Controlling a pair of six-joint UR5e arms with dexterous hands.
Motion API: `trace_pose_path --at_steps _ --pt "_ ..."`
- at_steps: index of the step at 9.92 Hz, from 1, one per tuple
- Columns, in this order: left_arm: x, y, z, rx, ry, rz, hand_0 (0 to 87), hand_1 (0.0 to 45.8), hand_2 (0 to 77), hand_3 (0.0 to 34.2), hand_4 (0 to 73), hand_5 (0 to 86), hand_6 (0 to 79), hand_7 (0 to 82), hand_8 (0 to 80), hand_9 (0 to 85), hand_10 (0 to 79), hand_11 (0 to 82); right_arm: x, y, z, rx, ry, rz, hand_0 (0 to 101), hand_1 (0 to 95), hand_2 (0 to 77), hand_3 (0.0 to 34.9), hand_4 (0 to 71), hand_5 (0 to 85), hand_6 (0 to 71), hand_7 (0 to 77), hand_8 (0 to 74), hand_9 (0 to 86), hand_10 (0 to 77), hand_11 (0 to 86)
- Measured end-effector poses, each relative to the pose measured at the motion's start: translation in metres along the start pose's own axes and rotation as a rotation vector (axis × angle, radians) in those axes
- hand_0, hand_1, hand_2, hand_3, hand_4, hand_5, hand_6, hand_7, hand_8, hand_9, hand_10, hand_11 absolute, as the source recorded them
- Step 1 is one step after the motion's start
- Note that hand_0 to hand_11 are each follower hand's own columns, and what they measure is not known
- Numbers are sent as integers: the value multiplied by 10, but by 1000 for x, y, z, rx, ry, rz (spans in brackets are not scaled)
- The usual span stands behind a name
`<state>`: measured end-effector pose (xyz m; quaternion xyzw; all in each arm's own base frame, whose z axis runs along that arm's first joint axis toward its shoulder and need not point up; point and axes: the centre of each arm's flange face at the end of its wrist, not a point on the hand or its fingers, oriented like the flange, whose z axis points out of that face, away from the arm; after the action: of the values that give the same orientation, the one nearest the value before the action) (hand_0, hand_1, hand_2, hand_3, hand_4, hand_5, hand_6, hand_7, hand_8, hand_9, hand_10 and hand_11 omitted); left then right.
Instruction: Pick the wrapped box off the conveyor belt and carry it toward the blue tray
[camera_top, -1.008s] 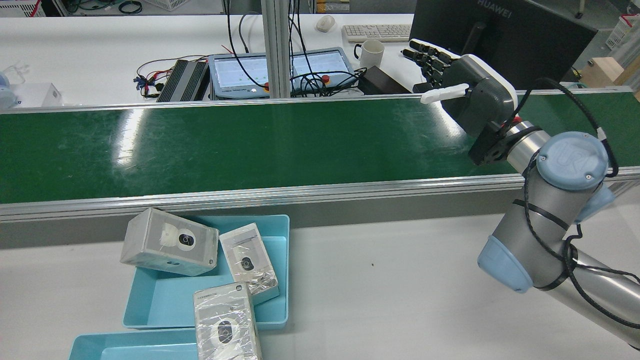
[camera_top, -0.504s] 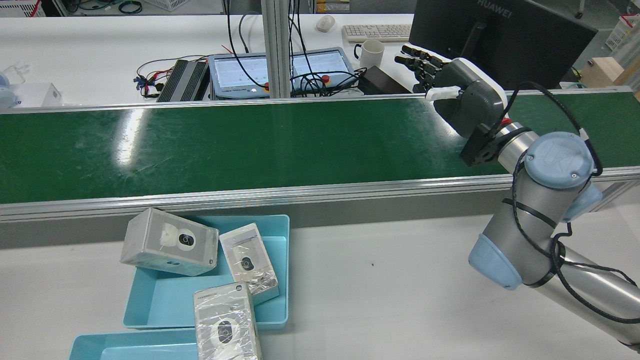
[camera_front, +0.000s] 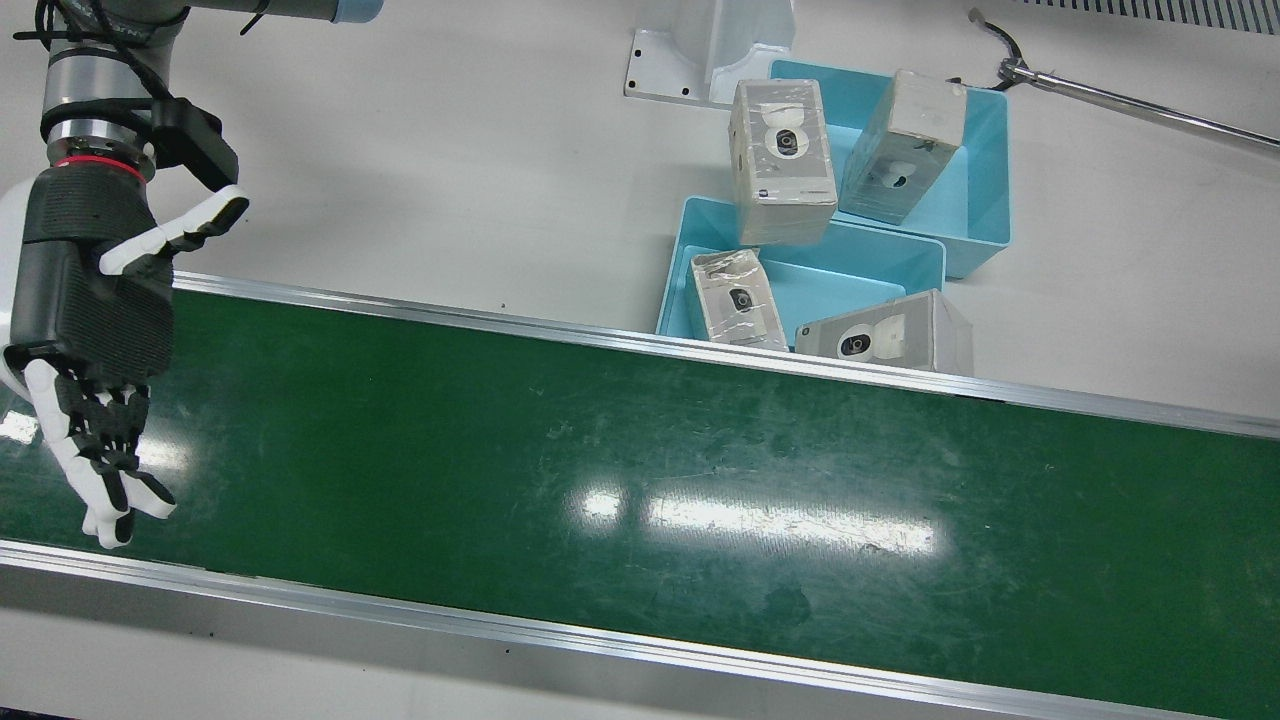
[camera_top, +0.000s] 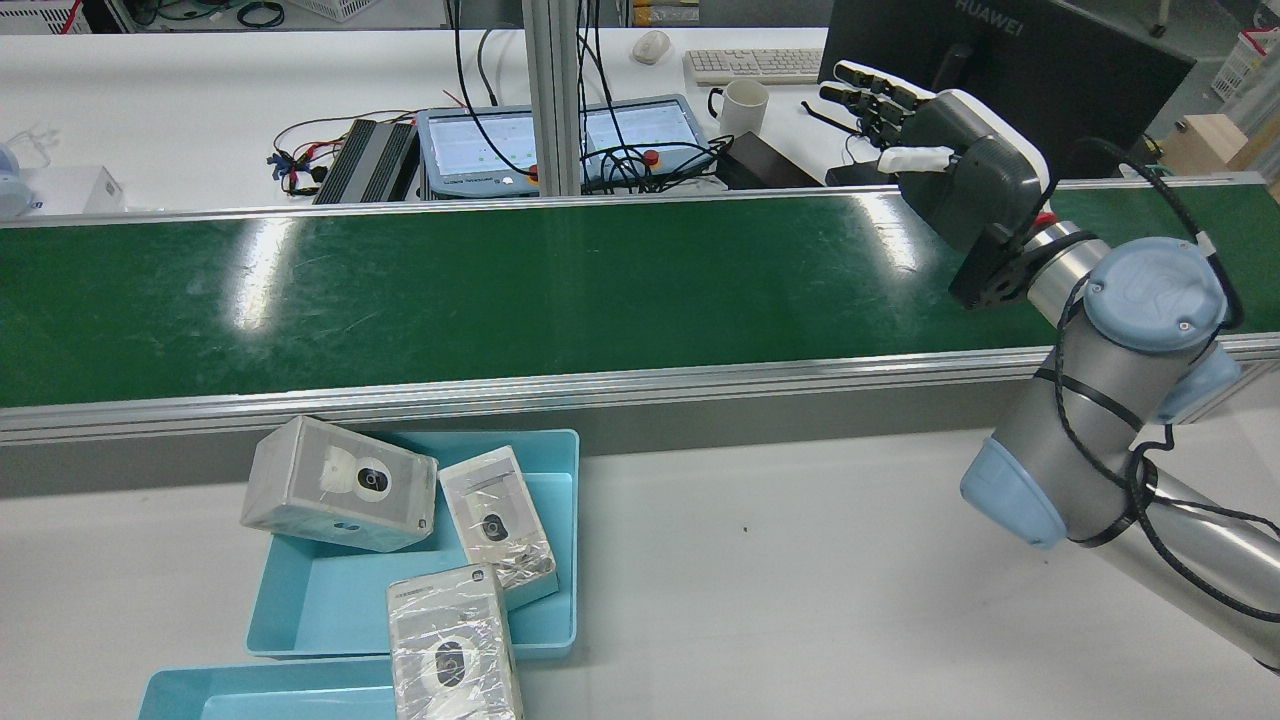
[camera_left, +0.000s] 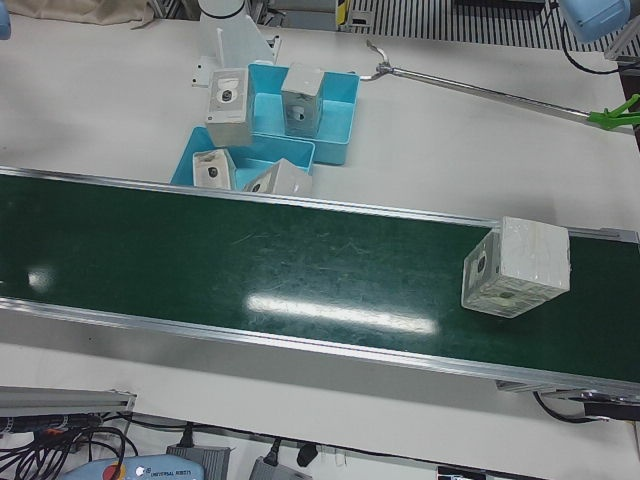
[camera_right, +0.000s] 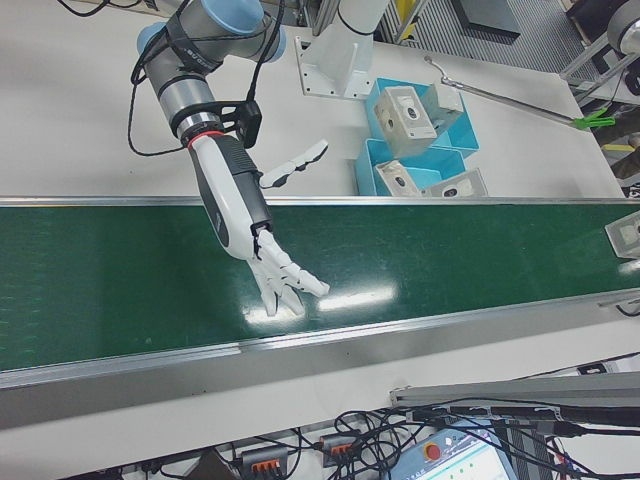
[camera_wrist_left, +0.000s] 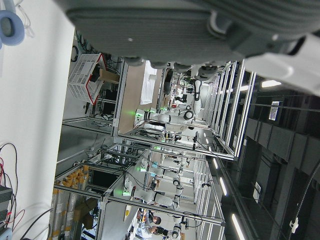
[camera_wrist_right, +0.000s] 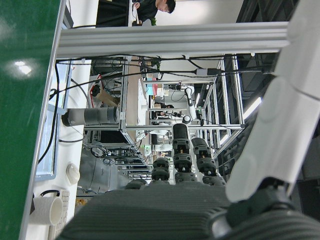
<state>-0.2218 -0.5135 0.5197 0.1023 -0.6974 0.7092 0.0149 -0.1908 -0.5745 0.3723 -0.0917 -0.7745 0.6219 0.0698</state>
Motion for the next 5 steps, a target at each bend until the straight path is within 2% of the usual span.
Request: trace_pose_path --at_steps 1,2,3,4,5 --pt "0 0 0 0 0 0 0 0 5 0 0 11 5 5 5 5 5 5 -9 -1 4 -1 -16 -5 404 27 11 0 131 98 82 207 82 93 0 11" --pt "0 0 0 0 0 0 0 0 5 0 0 11 5 5 5 5 0 5 -17 6 9 -15 -31 -3 404 27 16 0 142 109 87 218 38 93 0 11" --pt "0 0 0 0 0 0 0 0 5 0 0 11 5 5 5 5 5 5 -21 10 12 -25 -41 1 404 27 16 0 142 109 87 218 38 93 0 11" --pt "0 0 0 0 0 0 0 0 5 0 0 11 5 5 5 5 5 5 -24 11 14 -28 -45 6 404 27 16 0 142 115 87 218 76 93 0 11" --pt "0 0 0 0 0 0 0 0 11 0 0 11 5 5 11 5 5 5 -24 10 15 -29 -47 15 402 27 11 0 131 115 87 207 82 82 0 11"
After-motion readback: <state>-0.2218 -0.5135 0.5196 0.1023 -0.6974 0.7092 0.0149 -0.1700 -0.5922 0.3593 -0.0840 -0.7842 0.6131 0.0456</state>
